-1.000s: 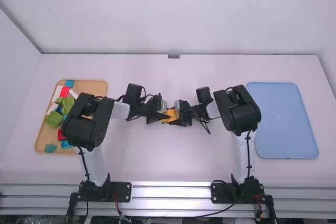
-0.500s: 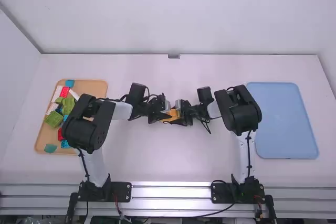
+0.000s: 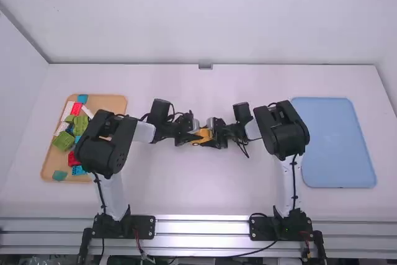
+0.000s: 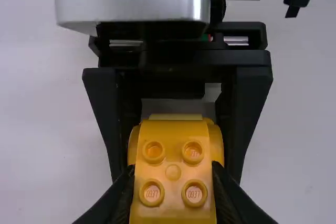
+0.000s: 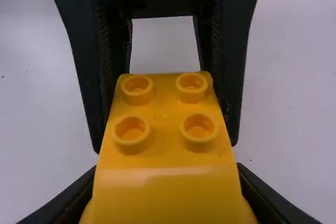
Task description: Assemble lego blocks to make yellow taxi
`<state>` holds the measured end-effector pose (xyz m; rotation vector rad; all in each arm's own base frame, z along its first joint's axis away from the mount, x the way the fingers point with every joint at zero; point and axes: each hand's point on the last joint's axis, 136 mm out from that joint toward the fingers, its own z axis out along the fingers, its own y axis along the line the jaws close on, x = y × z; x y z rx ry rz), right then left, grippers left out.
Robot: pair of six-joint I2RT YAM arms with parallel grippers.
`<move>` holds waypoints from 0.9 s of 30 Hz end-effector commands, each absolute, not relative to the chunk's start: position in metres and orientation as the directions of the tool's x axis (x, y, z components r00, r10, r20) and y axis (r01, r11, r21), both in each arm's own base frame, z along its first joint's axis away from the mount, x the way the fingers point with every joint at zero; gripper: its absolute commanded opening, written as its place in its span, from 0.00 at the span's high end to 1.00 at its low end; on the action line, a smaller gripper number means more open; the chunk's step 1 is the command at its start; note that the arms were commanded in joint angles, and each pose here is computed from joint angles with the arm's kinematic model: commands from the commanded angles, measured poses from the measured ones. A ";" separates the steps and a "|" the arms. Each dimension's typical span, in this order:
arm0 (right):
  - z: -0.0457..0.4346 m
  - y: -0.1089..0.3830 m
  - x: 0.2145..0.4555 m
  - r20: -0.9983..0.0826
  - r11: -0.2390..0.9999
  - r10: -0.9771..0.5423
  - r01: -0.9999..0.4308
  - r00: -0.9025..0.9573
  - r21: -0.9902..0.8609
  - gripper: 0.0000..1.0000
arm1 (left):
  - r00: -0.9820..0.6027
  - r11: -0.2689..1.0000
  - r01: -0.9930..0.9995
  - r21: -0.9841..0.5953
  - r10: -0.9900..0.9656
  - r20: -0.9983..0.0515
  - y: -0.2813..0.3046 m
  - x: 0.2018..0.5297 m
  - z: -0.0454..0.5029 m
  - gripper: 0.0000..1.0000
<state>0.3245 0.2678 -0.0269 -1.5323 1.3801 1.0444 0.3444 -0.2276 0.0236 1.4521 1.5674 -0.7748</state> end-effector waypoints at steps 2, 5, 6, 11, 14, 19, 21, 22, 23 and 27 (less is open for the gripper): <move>-0.038 0.274 0.319 -0.929 -0.082 -0.366 -0.996 0.054 -0.025 0.50 | 0.023 0.086 0.995 0.060 0.383 -0.924 -0.227 0.332 0.026 0.65; -0.038 0.274 0.319 -0.929 -0.082 -0.366 -0.996 0.054 -0.026 0.50 | 0.028 0.086 0.994 0.062 0.350 -0.936 -0.222 0.335 0.033 0.60; -0.038 0.274 0.319 -0.929 -0.082 -0.366 -0.996 0.055 -0.026 0.50 | 0.032 0.087 0.994 0.065 0.340 -0.940 -0.220 0.336 0.035 0.57; -0.037 0.275 0.321 -0.930 -0.082 -0.361 -0.996 0.067 -0.040 0.50 | 0.035 0.098 0.993 0.068 0.305 -0.952 -0.210 0.340 0.045 0.01; -0.037 0.274 0.322 -0.929 -0.078 -0.364 -0.996 0.067 -0.041 0.50 | 0.037 0.122 0.990 0.077 0.304 -0.952 -0.201 0.345 0.049 0.01; -0.034 0.260 0.338 -0.929 -0.019 -0.367 -0.999 0.033 -0.028 0.42 | 0.007 0.198 0.978 0.073 0.313 -0.950 -0.175 0.355 0.065 0.01; -0.032 0.252 0.351 -0.924 0.043 -0.381 -0.999 -0.027 0.011 0.42 | -0.013 0.233 0.970 0.067 0.324 -0.946 -0.164 0.359 0.068 0.01; -0.031 0.245 0.362 -0.916 0.096 -0.394 -0.995 -0.075 0.041 0.42 | -0.031 0.261 0.963 0.062 0.337 -0.941 -0.156 0.362 0.068 0.01; -0.030 0.235 0.372 -0.908 0.142 -0.405 -0.988 -0.110 0.056 0.43 | -0.047 0.285 0.957 0.057 0.347 -0.937 -0.150 0.365 0.067 0.01; -0.014 0.202 0.393 -0.877 0.247 -0.439 -0.965 -0.192 0.088 0.42 | -0.132 0.364 0.931 0.015 0.375 -0.917 -0.126 0.369 0.058 0.01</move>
